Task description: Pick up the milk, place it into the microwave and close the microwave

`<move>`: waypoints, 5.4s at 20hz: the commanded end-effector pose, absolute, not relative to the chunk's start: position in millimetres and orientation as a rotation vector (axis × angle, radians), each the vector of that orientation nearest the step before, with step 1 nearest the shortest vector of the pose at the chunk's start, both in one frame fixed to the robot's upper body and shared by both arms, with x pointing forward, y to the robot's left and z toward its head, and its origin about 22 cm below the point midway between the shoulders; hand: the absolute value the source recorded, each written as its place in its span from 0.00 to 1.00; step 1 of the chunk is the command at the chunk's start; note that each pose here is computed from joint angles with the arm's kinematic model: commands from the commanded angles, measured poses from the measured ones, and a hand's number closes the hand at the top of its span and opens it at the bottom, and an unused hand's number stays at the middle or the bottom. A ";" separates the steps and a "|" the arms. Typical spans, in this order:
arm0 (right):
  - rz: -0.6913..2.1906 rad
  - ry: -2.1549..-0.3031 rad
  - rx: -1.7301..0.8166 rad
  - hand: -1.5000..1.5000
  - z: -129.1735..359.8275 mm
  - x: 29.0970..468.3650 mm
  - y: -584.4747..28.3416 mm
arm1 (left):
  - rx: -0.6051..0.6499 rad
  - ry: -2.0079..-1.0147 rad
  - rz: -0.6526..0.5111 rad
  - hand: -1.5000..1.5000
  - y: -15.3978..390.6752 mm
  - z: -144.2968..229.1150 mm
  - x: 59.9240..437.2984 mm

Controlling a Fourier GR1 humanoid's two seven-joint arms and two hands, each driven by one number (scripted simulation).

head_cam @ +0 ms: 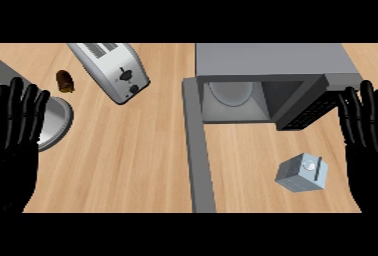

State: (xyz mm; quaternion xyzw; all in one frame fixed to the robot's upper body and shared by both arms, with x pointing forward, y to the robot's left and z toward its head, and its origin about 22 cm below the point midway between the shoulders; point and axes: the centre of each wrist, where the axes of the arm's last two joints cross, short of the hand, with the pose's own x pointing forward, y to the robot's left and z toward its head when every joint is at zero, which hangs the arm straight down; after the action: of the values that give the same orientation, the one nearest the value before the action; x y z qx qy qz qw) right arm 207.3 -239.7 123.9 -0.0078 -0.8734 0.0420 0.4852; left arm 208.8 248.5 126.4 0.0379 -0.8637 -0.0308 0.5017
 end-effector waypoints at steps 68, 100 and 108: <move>-0.222 -1.784 -0.369 0.00 -56.7 172.7 -279.8 | -0.026 -1.968 0.062 0.00 289.9 103.0 90.0; -0.168 -1.894 -0.234 1.00 -139.5 185.7 -299.1 | -0.013 -1.945 0.091 0.00 296.0 99.0 106.0; -0.166 -1.936 -0.195 1.00 -116.4 234.3 -296.9 | -0.059 -1.951 0.095 0.00 292.5 97.5 100.8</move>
State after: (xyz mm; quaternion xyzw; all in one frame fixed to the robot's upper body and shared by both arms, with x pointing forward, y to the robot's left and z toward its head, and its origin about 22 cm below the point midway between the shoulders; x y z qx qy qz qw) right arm 205.3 -310.3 -126.3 -0.1112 -0.8123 -0.0847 0.5663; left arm 98.6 292.6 95.2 -0.0202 -0.8268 0.0393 0.5608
